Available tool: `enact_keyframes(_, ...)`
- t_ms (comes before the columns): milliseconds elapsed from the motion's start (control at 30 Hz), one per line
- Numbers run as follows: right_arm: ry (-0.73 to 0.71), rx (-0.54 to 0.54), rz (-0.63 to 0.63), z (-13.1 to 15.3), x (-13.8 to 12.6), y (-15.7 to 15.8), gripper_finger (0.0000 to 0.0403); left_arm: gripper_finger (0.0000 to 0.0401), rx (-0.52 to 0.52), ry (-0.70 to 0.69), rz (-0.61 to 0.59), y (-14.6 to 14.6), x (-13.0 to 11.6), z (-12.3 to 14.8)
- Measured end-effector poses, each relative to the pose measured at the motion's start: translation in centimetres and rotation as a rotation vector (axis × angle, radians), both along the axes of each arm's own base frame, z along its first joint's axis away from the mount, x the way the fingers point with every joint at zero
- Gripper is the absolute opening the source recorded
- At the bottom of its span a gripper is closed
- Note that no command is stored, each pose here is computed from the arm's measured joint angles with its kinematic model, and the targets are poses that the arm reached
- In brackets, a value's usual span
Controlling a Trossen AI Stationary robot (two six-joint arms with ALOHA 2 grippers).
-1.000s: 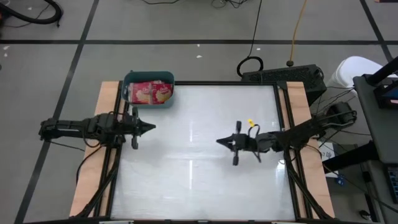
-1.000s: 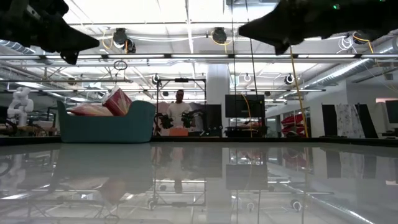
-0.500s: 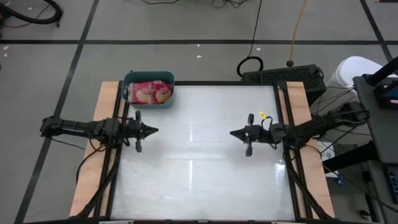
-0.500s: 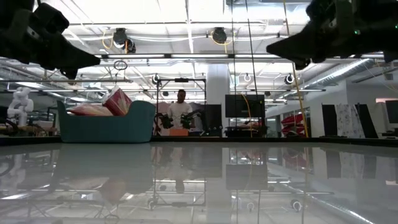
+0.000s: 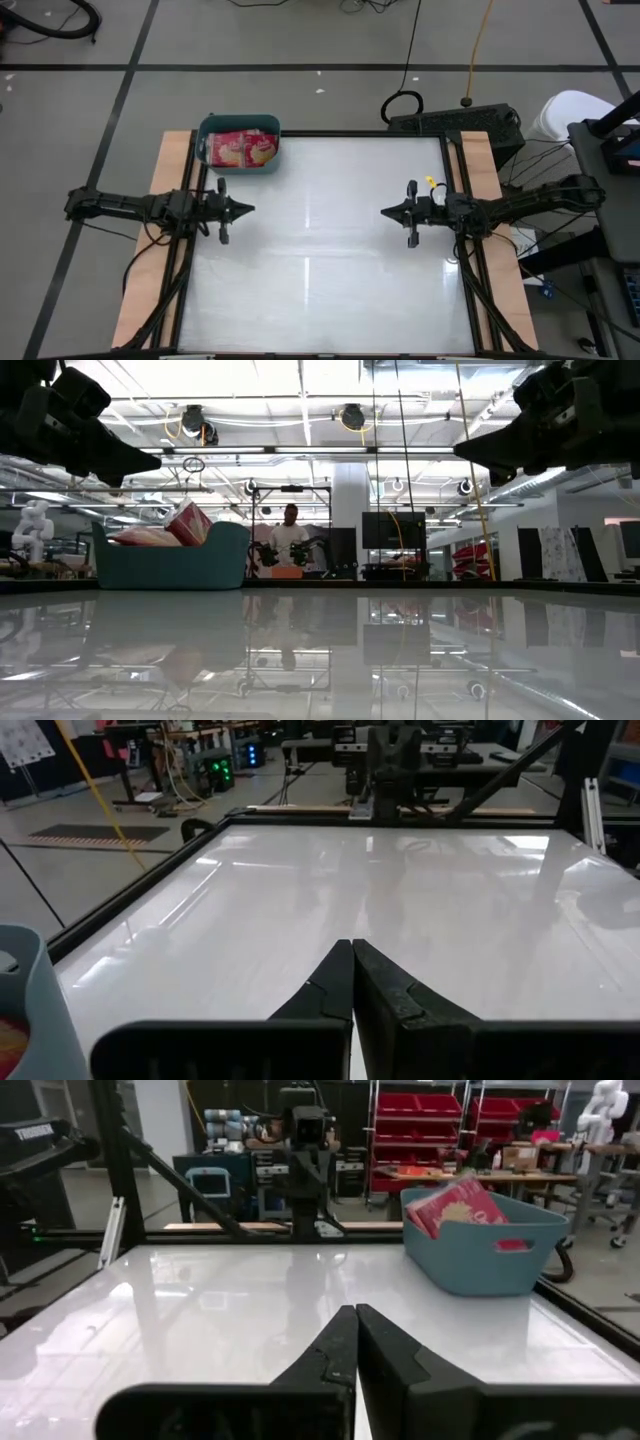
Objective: Sort popcorn bags into baskets
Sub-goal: Return to Home Position
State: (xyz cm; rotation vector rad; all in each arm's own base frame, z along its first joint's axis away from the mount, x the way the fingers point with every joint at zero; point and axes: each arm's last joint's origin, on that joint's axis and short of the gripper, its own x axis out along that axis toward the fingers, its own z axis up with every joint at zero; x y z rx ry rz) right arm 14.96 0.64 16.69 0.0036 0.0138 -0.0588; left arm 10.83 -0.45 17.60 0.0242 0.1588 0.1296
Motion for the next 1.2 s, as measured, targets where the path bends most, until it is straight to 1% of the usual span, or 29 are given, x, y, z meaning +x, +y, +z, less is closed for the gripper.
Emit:
enact_keyframes(467, 0.054, 0.010, -0.001, 0.0, -1.4, -0.1, 0.0000, 0.0008, 0.009, 0.003, 0.003, 0.0, 0.0, 0.0)
enact_keyframes(567, 0.069, 0.026, 0.003, -0.1, -1.8, -0.1, 0.0000, 0.0009, 0.010, 0.003, 0.003, 0.0, 0.0, 0.0)
enact_keyframes(733, 0.066, 0.036, 0.102, 0.0, -2.1, 0.2, 0.0000, 0.0009, 0.009, 0.002, 0.003, 0.0, 0.0, 0.0)
enact_keyframes(800, 0.078, 0.045, 0.114, -0.1, -2.2, 0.2, 0.0000, 0.0009, 0.008, 0.002, 0.003, 0.0, 0.0, 0.0)
enact_keyframes(933, 0.043, 0.072, 0.119, -0.2, -2.3, 0.4, 0.0000, 0.0009, 0.001, 0.001, 0.004, 0.0, 0.0, 0.0)
enact_keyframes(1000, -0.011, 0.082, 0.117, 0.3, -2.3, 0.5, 0.0000, 0.0010, 0.001, 0.001, 0.004, 0.0, 0.0, 0.0)
enact_keyframes(1200, -0.008, 0.076, 0.107, 0.2, -2.4, 0.5, 0.0000, 0.0010, 0.005, -0.002, 0.003, 0.0, 0.0, 0.0)
